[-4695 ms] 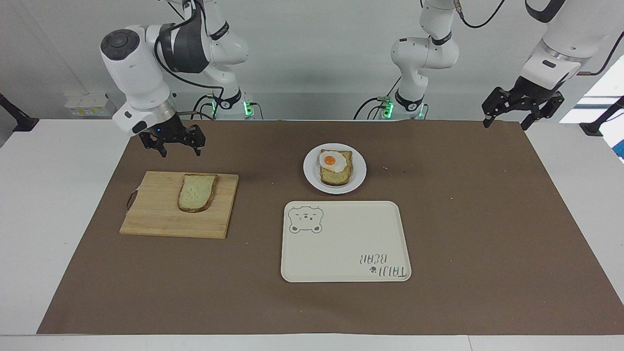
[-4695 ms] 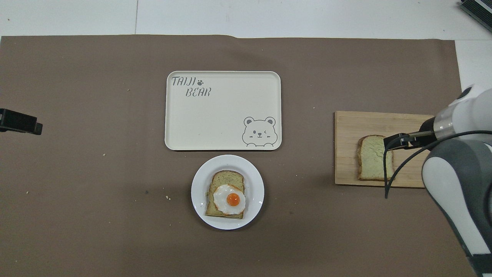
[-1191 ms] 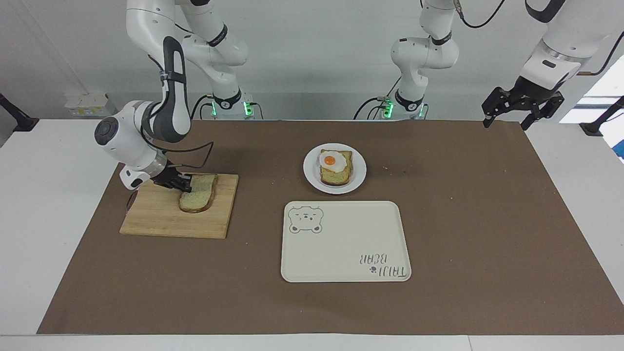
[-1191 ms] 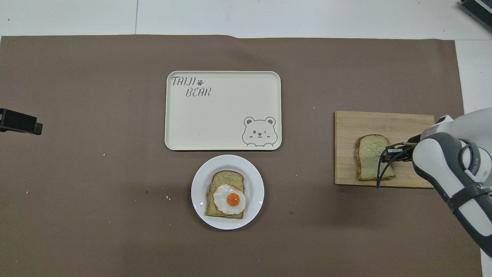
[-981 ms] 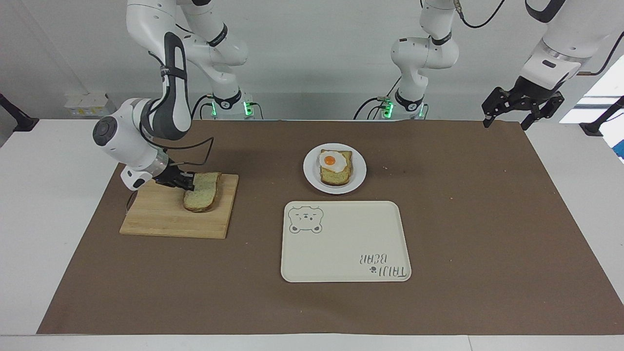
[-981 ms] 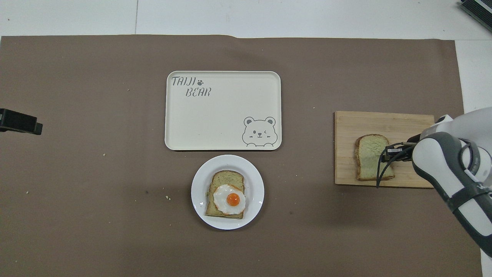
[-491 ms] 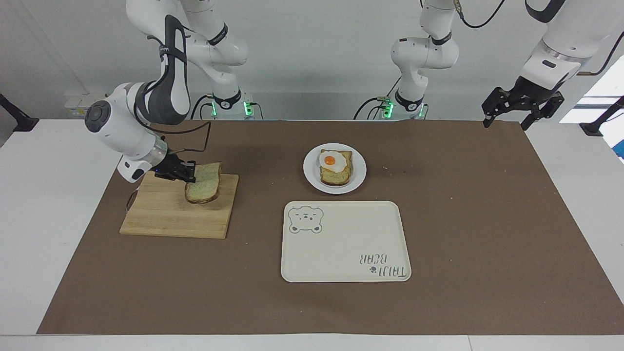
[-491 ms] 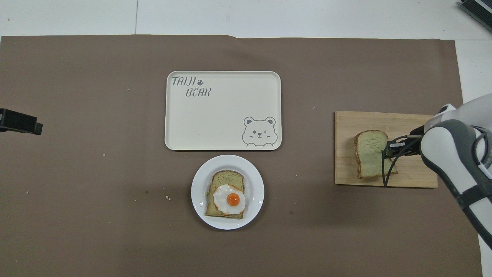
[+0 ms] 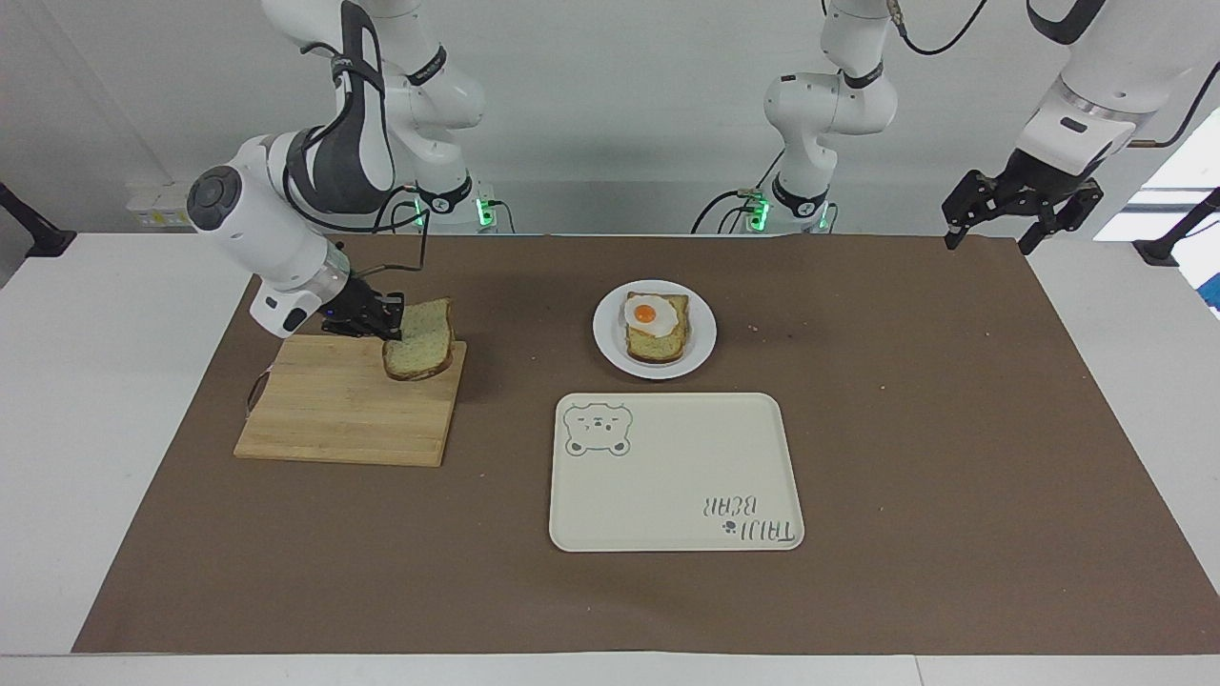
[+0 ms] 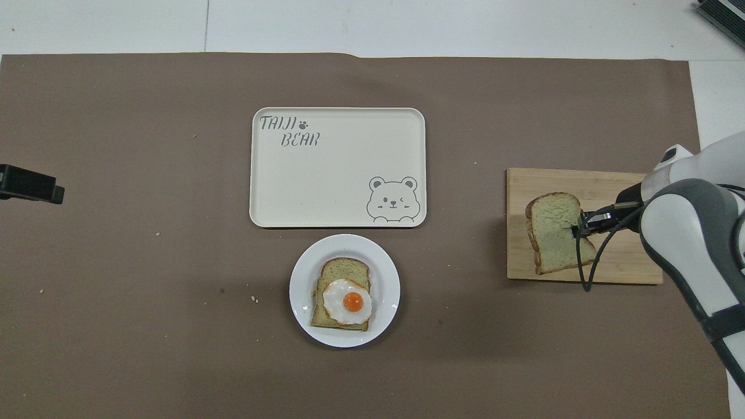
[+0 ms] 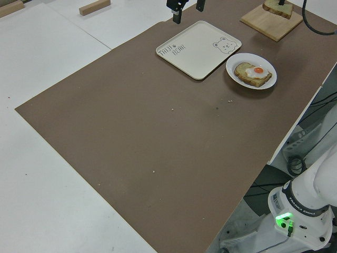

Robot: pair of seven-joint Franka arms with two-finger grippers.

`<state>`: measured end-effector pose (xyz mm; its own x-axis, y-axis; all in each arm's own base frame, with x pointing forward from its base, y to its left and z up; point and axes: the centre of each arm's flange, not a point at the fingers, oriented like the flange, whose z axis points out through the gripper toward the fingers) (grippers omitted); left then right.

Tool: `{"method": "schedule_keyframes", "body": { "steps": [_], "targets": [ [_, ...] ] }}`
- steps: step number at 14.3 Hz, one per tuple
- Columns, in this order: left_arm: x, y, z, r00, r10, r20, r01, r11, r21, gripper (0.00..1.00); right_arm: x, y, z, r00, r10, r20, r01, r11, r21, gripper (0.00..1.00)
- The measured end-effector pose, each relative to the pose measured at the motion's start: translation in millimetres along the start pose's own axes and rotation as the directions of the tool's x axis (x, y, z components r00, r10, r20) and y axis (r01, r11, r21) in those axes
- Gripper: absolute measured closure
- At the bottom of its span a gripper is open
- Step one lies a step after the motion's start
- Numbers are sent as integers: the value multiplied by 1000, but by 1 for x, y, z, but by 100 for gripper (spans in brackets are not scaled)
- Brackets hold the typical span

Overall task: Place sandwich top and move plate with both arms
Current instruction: 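Grasp the bread slice with the right gripper and lift it, then carry the bread slice with the right gripper onto the egg toast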

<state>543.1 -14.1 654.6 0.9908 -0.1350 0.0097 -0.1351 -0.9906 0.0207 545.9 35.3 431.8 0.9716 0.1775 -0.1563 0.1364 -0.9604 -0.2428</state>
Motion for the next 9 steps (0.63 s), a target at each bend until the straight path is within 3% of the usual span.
{"method": "schedule_keyframes", "body": {
  "steps": [6,9],
  "targets": [
    [0,0,0,1000,0,0,0,1000,0,0,-2,-114,18,999,26,29,-25,999,-32,89],
    [0,0,0,1000,0,0,0,1000,0,0,-8,-168,27,999,40,12,-39,998,-46,89]
  ]
}}
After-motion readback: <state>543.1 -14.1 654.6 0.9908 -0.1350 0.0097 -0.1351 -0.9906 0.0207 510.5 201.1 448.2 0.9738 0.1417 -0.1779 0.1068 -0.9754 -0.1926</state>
